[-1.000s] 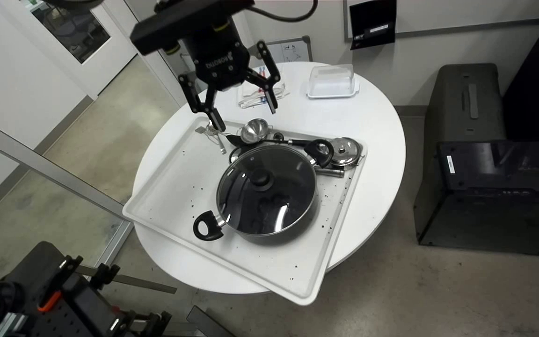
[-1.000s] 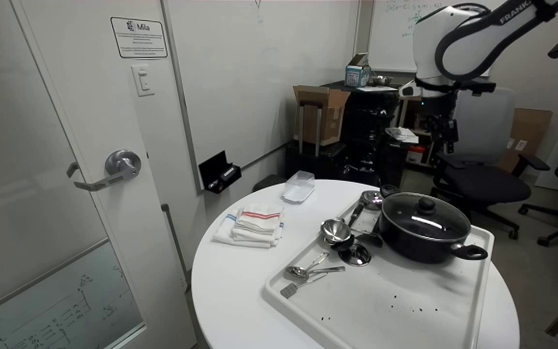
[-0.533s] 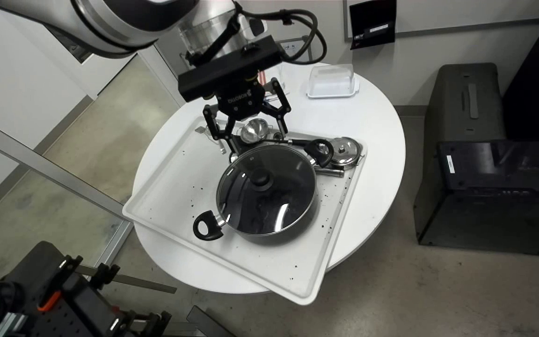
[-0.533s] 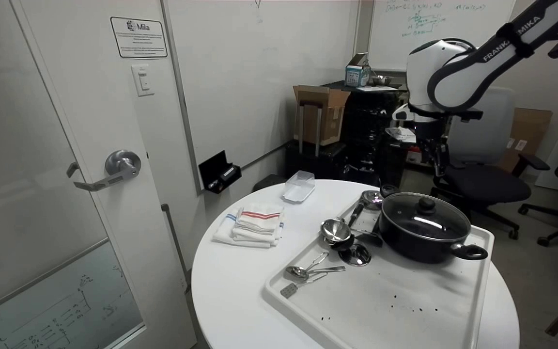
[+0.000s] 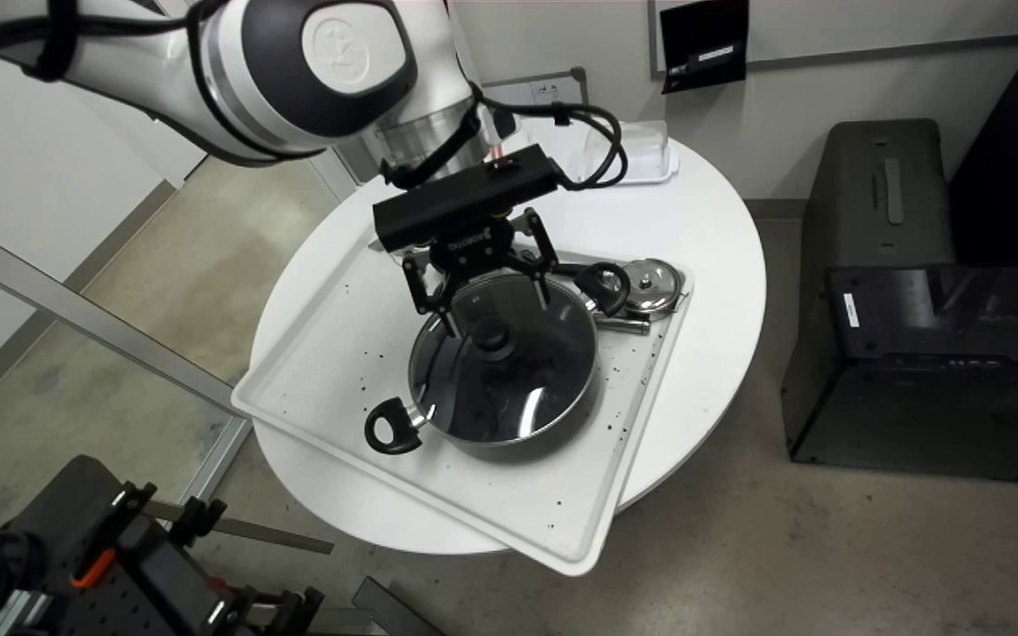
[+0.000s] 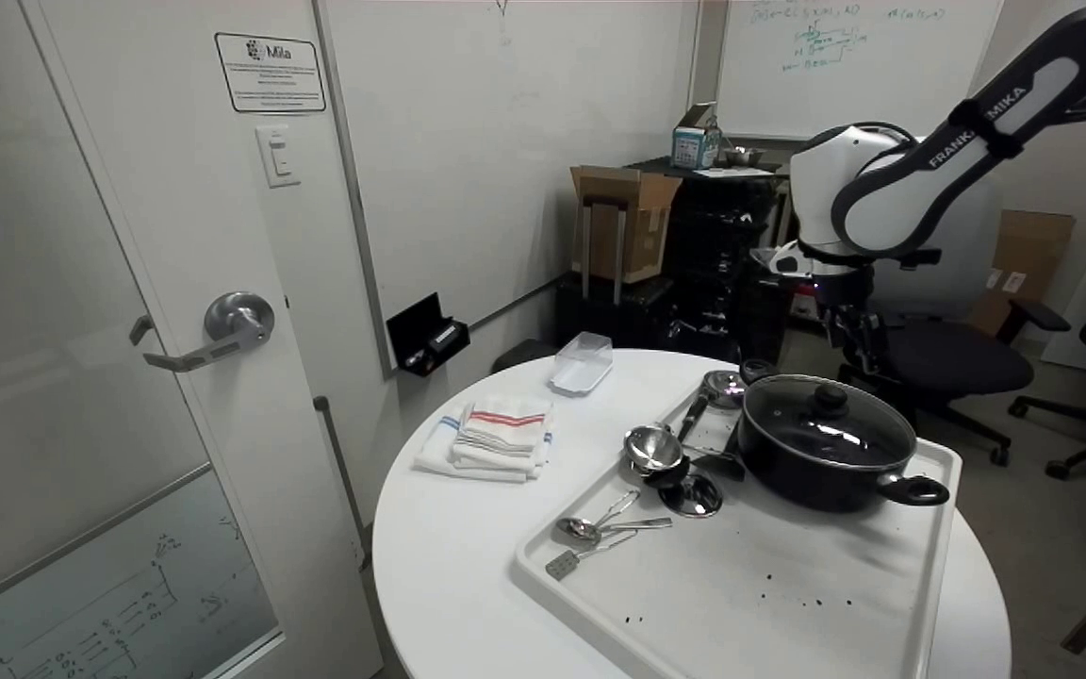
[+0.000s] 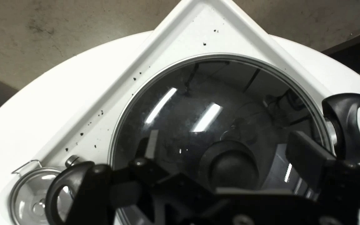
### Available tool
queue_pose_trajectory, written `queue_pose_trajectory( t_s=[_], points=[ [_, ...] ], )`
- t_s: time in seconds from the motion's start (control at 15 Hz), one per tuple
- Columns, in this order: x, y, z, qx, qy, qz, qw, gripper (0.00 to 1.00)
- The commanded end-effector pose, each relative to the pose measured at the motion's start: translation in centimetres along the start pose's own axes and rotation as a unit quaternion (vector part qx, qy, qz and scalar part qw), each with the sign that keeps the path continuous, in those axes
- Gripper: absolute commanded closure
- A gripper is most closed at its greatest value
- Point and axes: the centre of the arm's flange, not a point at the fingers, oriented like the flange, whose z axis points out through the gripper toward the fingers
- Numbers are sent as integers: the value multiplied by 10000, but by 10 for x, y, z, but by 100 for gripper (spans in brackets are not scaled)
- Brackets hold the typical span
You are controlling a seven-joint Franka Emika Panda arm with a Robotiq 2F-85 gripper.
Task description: Remove the lid from the black pot
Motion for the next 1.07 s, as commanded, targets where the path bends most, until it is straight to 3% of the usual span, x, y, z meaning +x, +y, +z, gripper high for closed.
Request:
queue_pose_trajectory(
  t_s=[0.0, 0.73, 0.8, 0.87, 1.0],
  points=[
    [2, 1, 19, -96, -63, -271, 9996, 0],
    [39, -33, 45, -469, 139, -775, 9958, 0],
    [41, -35, 45, -491, 162, -808, 9954, 25],
    [43, -37, 44, -515, 176, -838, 9950, 26],
    [46, -38, 42, -541, 208, -868, 9945, 40]
  ],
)
